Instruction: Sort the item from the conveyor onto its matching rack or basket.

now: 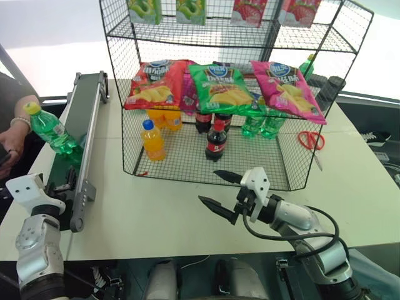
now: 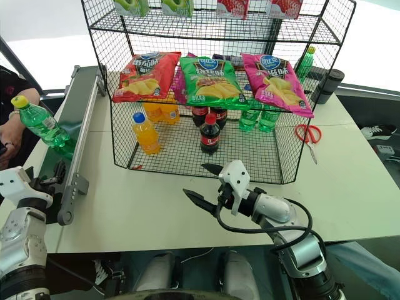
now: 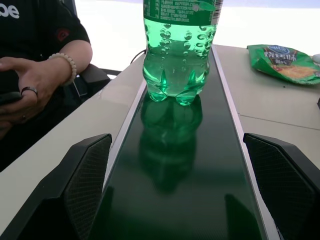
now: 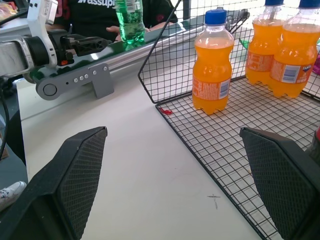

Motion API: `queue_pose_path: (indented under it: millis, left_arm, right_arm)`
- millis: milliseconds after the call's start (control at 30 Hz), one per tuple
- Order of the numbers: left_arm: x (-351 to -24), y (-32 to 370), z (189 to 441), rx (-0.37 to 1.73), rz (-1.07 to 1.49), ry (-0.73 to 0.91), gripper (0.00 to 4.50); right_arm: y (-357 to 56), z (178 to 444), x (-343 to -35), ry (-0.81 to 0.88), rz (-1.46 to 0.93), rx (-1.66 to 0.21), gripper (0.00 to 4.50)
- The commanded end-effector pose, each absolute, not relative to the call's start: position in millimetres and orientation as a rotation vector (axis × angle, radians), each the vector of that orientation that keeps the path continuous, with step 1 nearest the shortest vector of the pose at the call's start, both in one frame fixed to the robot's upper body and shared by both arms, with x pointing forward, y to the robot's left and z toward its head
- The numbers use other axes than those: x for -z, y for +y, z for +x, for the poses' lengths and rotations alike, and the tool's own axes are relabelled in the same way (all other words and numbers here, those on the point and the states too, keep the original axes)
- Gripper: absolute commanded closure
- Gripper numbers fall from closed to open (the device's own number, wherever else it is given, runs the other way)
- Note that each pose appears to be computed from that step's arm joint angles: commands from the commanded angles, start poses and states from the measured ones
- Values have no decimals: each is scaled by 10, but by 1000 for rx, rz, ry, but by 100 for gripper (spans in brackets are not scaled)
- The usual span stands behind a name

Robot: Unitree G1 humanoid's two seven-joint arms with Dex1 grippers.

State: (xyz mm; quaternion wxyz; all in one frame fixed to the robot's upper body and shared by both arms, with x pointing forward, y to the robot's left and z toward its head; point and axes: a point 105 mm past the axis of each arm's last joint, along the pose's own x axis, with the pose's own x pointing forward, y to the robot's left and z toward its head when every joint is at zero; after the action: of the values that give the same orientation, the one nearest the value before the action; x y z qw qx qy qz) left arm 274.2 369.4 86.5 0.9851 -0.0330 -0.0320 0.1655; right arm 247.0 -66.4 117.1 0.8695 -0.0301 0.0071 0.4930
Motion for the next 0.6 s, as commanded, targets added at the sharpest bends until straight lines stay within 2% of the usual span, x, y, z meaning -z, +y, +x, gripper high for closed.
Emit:
queue_pose_path:
  millis: [33,600]
  left_arm:
    - [-1022,3776,2731,-355,-36,-115,0]
    - [-1100,3823,2709,-373,-19,-150,0]
  right_arm:
    - [-627,2440,-1269,-35,-60,-1052,7]
    - [-619,2433,-1283,-35,-59,-1059,7]
